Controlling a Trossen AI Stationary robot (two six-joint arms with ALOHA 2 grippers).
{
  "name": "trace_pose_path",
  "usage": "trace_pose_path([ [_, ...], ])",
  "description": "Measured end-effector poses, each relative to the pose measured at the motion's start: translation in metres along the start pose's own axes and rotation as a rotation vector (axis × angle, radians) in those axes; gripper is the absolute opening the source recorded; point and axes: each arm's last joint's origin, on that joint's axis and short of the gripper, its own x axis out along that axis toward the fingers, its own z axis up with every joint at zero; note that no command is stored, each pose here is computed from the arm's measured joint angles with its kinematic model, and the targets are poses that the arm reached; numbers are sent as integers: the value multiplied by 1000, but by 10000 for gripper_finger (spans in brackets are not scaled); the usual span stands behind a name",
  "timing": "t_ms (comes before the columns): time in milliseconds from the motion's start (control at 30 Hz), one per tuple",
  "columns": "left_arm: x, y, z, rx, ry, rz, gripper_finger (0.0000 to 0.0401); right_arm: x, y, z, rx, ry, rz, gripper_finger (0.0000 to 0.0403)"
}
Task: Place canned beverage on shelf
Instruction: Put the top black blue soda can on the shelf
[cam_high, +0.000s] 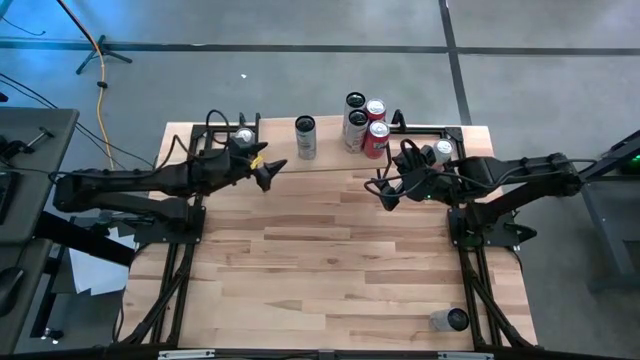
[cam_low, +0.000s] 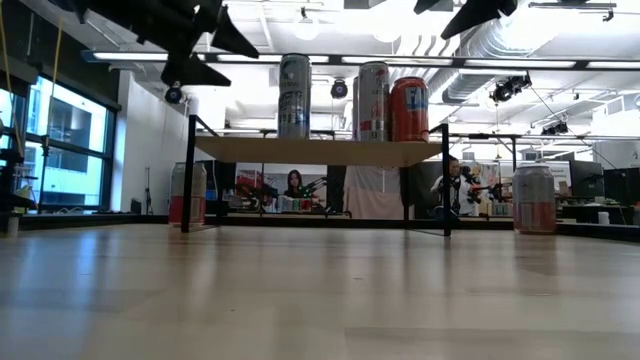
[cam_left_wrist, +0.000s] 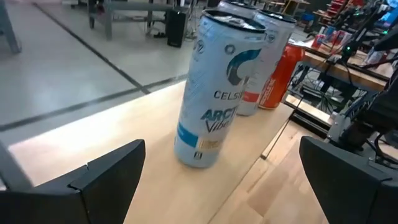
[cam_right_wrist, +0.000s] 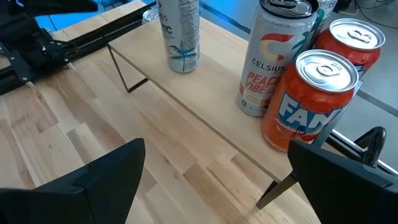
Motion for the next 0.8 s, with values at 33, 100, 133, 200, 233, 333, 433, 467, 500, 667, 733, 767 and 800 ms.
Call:
trace_pose_path([
  [33,-2,1,0,-7,5,2,386,0,0,0,-1,0,-1,381],
  [100,-3,1,0,-10,6,3,386,1,1,0,-2,-2,-7,381],
  [133,-3,2,1,-13,1,1,386,2,1,0,-3,-1,-8,381],
  [200,-4,2,2,-18,-9,3,386,2,2,0,-3,0,-9,381],
  [233,-4,2,2,-18,-11,3,386,2,1,0,0,-1,-9,381],
  [333,-4,2,3,-22,-16,6,386,2,1,0,17,-1,-8,381],
  [433,-4,2,3,-12,-18,6,386,2,1,0,18,-2,-8,381],
  [467,-4,2,3,-11,-18,6,386,2,1,0,18,-2,-8,381],
  [500,-4,3,4,-4,-18,6,386,2,1,0,19,-2,-8,381],
  [667,-4,4,1,8,-1,29,386,2,1,0,19,-2,-8,381],
  [733,-3,3,0,10,4,27,386,2,1,0,20,-2,-8,381],
  [767,-3,3,0,6,6,27,386,2,1,0,19,-2,-8,381],
  [800,-3,3,1,-8,3,22,386,2,1,0,20,-2,-8,381],
])
